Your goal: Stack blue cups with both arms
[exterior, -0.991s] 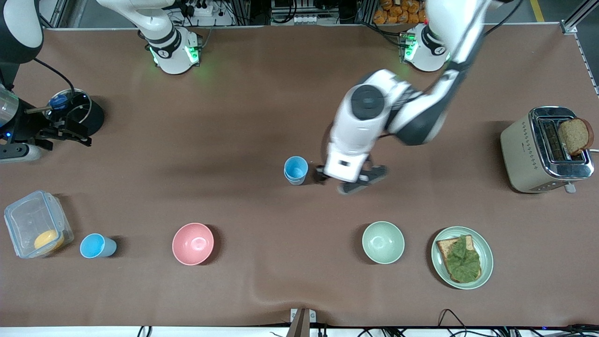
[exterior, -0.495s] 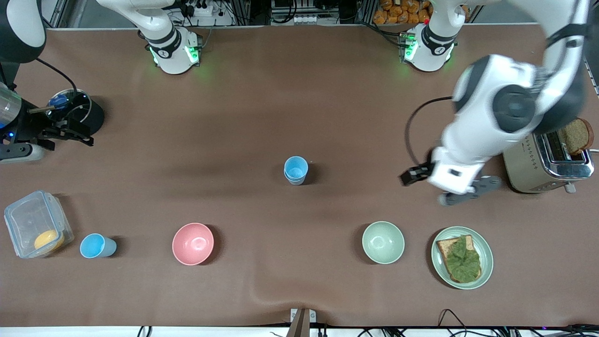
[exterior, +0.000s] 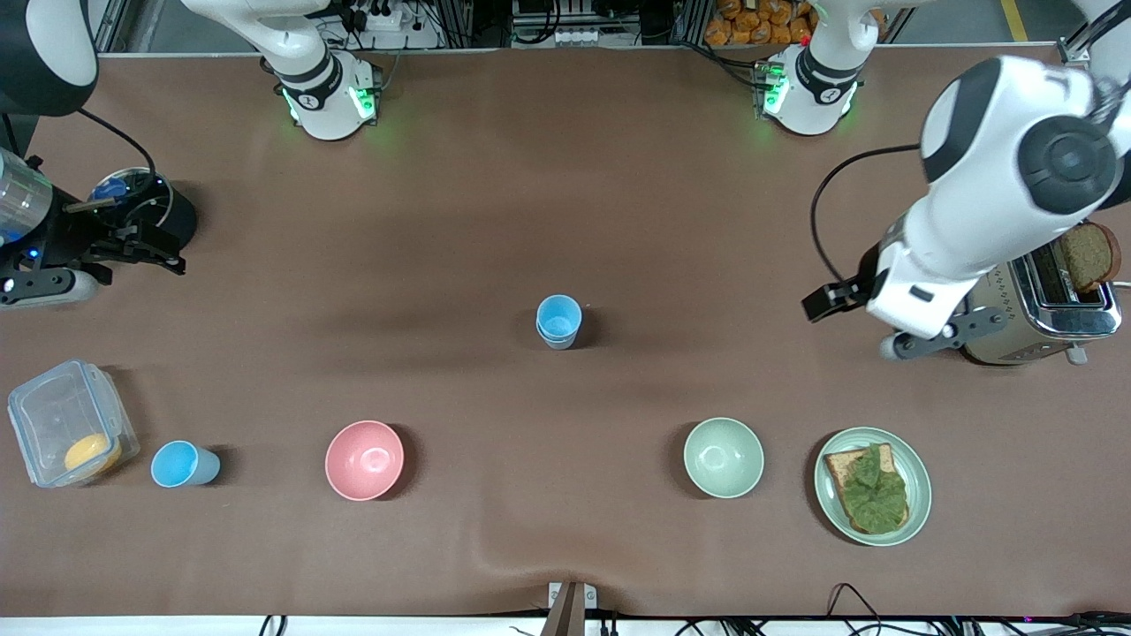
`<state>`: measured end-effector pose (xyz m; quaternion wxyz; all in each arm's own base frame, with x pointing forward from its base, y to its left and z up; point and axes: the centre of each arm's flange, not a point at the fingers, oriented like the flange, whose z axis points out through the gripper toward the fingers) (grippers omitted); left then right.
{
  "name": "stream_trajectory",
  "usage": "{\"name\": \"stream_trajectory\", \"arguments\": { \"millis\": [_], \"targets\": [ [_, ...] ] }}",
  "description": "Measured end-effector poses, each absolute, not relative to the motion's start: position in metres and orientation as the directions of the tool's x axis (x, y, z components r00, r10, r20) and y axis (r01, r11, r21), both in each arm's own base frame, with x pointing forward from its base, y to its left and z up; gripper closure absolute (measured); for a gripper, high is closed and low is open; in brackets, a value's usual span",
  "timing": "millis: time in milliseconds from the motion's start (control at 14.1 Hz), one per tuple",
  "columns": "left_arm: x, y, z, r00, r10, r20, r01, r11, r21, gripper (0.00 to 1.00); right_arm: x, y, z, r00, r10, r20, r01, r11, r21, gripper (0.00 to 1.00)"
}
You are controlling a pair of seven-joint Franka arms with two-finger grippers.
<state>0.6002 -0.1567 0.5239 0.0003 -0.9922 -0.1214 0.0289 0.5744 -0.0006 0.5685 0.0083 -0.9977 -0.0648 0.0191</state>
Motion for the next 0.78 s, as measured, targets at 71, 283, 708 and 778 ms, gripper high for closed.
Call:
{"name": "stream_trajectory", "arguments": {
  "millis": [71,283,708,778],
  "targets": [
    [0.597,-0.144,0.529,0.972,0.226,-0.058,0.225,-0.974,-0.015,0.0,0.574,-0.001,0.569,0.991,0.129,-0.037,0.129,-0.992,-0.019,0.0],
    [0.586,-0.103,0.546,0.982,0.173,-0.07,0.17,-0.985,-0.04,0.0,0.574,-0.001,0.568,0.991,0.129,-0.041,0.128,-0.992,-0.019,0.0],
    [0.561,-0.057,0.587,0.991,0.093,-0.094,0.088,-0.995,-0.054,0.0,0.574,-0.002,0.57,0.991,0.128,-0.04,0.127,-0.992,-0.019,0.0],
    [0.557,-0.056,0.593,0.993,0.068,-0.096,0.063,-0.997,-0.053,0.0,0.574,-0.002,0.57,0.991,0.128,-0.039,0.127,-0.992,-0.019,0.0]
  ]
}}
